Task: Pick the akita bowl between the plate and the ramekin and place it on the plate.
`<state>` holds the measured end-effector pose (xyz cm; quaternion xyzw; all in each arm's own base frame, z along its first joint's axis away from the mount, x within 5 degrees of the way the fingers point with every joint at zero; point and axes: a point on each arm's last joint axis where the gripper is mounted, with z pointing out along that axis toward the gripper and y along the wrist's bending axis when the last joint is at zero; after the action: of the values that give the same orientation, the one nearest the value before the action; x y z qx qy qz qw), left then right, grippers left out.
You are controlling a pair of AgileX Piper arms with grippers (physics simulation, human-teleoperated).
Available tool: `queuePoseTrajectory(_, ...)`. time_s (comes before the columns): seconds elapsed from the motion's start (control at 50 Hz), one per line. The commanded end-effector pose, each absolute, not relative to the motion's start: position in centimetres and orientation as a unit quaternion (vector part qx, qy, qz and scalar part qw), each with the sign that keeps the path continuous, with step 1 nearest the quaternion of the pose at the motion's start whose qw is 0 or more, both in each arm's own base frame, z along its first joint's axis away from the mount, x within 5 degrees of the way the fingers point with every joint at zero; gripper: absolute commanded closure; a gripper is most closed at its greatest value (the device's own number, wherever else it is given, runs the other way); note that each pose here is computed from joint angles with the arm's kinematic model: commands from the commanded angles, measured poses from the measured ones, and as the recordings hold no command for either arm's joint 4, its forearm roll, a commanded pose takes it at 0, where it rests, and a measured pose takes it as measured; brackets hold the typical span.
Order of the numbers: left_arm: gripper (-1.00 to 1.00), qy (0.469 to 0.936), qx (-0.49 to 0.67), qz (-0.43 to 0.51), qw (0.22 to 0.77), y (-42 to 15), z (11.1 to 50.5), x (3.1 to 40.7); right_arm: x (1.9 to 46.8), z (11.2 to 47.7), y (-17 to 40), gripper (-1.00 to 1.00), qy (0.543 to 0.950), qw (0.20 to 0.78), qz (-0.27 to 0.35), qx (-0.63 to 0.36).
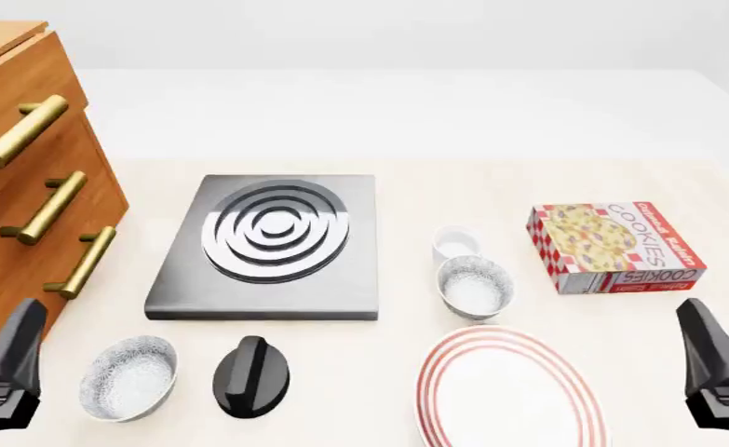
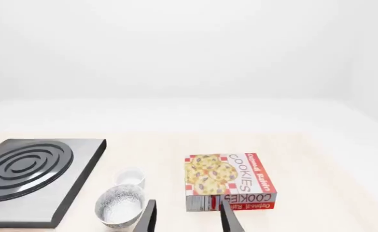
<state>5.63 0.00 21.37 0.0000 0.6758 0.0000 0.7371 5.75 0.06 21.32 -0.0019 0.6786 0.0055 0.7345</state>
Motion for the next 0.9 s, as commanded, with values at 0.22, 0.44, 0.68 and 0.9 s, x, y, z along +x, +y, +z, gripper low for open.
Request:
queuePoseTrajectory(0.22, -1.0, 0.676, 0.0, 0.0, 0.737, 0.0, 21.4, 5.7, 6.0, 21.2, 0.4, -1.0, 0.686, 0.726, 0.034, -0.015)
queuePoseTrajectory(0.44, -1.0, 0.676, 0.0, 0.0, 0.737, 0.0, 21.4, 5.7, 5.9, 22.6, 0.3, -1.0, 0.681, 0.731, 0.033, -0.009)
queuePoseTrajectory(0.68, -1.0, 0.676, 0.0, 0.0, 0.737, 0.0, 21.4, 5.7, 6.1, 26.6, 0.5, -1.0, 0.672, 0.739, 0.039, -0.018)
queuePoseTrajectory(0.9, -1.0, 0.676, 0.0, 0.0, 0.737, 0.0, 21.4, 5.7, 5.2, 32.7, 0.5, -1.0, 0.647, 0.76, 0.047, -0.028)
